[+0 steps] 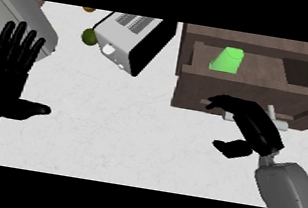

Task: Pick up the cup, place it into the drawer and close the drawer

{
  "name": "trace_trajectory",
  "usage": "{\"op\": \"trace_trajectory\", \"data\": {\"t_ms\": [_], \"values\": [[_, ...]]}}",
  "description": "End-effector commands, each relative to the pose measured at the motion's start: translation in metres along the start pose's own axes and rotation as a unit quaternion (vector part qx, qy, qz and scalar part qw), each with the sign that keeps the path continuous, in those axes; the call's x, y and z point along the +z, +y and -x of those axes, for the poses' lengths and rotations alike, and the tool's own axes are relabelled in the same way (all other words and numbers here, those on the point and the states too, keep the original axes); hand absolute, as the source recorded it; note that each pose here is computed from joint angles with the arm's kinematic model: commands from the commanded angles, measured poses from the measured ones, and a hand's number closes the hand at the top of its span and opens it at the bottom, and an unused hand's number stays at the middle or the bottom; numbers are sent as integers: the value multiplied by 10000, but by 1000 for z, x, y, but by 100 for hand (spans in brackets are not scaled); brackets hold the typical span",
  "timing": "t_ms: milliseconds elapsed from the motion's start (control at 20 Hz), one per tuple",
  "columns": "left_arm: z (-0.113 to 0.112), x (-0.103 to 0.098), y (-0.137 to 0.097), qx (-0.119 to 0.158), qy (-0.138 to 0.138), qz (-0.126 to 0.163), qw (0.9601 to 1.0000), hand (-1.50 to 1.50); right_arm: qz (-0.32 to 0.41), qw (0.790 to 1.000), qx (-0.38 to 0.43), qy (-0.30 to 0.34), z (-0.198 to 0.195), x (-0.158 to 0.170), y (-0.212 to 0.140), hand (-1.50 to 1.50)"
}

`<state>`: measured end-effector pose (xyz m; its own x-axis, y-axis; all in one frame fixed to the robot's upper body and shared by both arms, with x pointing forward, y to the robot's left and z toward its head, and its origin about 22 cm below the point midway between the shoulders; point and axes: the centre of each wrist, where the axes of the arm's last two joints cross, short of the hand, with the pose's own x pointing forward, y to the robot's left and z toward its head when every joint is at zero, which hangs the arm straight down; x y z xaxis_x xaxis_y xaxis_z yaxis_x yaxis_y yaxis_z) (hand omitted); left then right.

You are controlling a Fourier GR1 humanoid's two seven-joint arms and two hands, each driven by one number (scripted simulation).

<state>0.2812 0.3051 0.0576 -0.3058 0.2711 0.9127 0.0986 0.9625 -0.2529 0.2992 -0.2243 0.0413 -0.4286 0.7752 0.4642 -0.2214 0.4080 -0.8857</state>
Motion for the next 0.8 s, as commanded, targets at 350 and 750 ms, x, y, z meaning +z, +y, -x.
{"op": "trace_trajectory", "data": {"t_ms": [350,750], "values": [[-6,26,28,22,69,-97,9999,-150,-388,9986,-278,237,48,-65,30,-150],[-2,20,26,215,-98,69,9997,-150,-538,9963,-539,395,84,-80,18,-150]]}}
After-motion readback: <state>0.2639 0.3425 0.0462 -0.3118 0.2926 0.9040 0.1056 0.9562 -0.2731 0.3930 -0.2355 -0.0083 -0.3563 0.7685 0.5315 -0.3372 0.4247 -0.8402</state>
